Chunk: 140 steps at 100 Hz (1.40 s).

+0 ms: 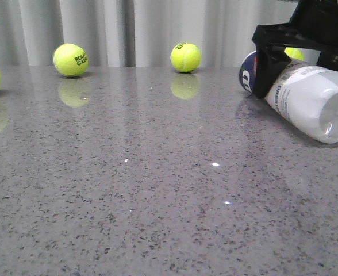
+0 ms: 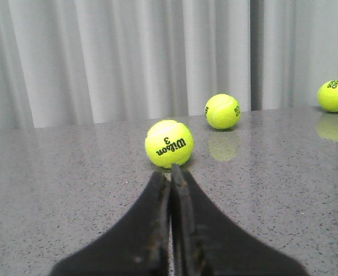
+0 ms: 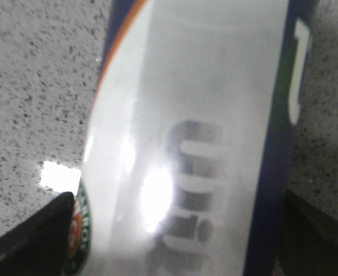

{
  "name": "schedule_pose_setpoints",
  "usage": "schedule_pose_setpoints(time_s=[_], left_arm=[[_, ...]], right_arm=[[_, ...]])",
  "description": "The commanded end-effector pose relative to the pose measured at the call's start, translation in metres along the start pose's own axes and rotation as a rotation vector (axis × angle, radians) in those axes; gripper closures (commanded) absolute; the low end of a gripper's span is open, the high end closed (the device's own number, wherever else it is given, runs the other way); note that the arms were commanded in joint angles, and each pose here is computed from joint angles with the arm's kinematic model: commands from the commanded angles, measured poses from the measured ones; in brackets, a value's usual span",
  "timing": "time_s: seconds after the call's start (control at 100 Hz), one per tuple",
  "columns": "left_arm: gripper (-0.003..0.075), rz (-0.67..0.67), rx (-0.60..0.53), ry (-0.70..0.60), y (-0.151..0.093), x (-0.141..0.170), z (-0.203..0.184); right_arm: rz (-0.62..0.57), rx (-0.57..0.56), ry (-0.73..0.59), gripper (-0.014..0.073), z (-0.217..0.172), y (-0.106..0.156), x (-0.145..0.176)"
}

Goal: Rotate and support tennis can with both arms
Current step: 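Grasp the middle of the tennis can with the right gripper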

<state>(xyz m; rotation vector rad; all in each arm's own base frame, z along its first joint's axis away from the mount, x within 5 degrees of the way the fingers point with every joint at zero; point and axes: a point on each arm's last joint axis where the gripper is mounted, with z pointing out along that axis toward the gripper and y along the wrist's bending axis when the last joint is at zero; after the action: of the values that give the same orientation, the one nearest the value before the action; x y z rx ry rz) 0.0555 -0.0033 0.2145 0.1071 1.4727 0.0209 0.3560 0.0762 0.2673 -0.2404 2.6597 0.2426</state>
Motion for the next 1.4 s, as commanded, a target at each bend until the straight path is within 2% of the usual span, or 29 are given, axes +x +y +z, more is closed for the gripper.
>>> schedule_pose_setpoints(time_s=[0.0, 0.17, 0.23, 0.28, 0.44, 0.51, 0.64, 0.76, 1.05, 1.22, 1.39], left_arm=[[0.0741, -0.011, -0.003, -0.067, -0.001, 0.007, -0.002], [0.0741, -0.011, -0.003, -0.067, -0.001, 0.007, -0.002], [0.0741, -0.011, -0.003, -0.067, -0.001, 0.007, -0.002], [0.0741, -0.011, -0.003, -0.067, -0.001, 0.007, -0.002], [0.0741, -0.011, -0.003, -0.067, -0.001, 0.007, -0.002], [0.0741, -0.011, -0.003, -0.067, -0.001, 0.007, -0.002], [0.0741, -0.011, -0.003, -0.067, -0.001, 0.007, -0.002], [0.0741, -0.011, -0.003, -0.067, -0.001, 0.007, -0.002], [0.0741, -0.011, -0.003, -0.067, -0.001, 0.007, -0.002], [0.0741, -0.011, -0.003, -0.067, -0.001, 0.007, -0.002], [0.0741, -0.011, -0.003, -0.067, -0.001, 0.007, -0.002]], right_arm=[[-0.018, -0.003, -0.098, 0.0034, -0.024, 0.004, -0.011], [-0.036, -0.012, -0.125, 0.0389, -0.043, 0.009, -0.014], [-0.054, -0.016, -0.138, 0.0468, -0.054, 0.012, -0.017], [-0.086, -0.022, -0.159, 0.0491, -0.067, 0.017, -0.022], [-0.310, -0.041, -0.216, 0.0492, -0.108, 0.040, -0.036], [-0.479, -0.054, -0.223, 0.0492, -0.121, 0.055, -0.039], [-0.875, -0.078, -0.214, 0.0492, -0.126, 0.085, -0.032], [-1.080, -0.102, -0.209, 0.0492, -0.113, 0.105, -0.030], [-1.196, -0.188, -0.135, 0.0479, -0.058, 0.146, -0.026], [-1.305, -0.218, -0.087, 0.0368, -0.025, 0.160, -0.022], [-1.317, -0.233, -0.037, 0.0256, -0.004, 0.160, -0.020]])
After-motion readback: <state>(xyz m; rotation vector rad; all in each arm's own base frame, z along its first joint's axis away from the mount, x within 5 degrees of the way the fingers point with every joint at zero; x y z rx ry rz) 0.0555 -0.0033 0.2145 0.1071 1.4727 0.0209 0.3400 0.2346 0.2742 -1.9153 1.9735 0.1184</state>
